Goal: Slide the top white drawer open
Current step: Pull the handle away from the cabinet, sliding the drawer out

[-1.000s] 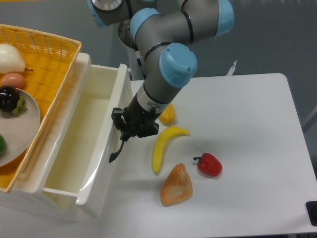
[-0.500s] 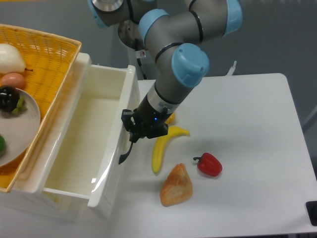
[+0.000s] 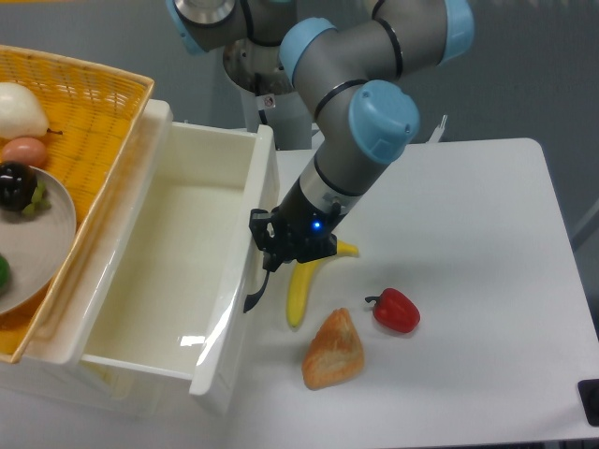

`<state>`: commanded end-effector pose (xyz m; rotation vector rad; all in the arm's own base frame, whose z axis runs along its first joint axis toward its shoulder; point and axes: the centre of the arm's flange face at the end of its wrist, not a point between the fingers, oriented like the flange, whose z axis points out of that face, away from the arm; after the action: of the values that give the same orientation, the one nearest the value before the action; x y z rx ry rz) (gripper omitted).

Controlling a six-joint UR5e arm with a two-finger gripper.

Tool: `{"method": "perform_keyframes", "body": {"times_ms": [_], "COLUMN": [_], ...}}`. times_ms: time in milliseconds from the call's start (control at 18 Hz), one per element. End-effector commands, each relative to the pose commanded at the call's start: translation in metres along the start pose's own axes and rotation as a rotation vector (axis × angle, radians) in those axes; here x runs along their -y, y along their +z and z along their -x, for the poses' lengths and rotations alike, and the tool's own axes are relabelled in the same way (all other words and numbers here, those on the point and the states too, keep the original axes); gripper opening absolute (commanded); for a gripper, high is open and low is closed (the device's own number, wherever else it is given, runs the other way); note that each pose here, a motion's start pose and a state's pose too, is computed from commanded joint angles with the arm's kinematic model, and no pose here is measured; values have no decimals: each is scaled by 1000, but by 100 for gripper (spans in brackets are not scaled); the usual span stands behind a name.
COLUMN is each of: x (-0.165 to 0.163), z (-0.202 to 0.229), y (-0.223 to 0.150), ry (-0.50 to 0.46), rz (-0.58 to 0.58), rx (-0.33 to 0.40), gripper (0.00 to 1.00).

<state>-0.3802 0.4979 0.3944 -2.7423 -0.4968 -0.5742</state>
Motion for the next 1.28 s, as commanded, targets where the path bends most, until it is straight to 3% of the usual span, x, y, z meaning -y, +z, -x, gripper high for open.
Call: {"method": "perform_keyframes", "body": {"times_ms": [1167,1278], "x": [-2,-2], "z": [27,27], "y": [-12,-12], "ry": [-26,-26], "rz": [-36,-37], "rx": [-11,-12], "gripper": [10,16]}}
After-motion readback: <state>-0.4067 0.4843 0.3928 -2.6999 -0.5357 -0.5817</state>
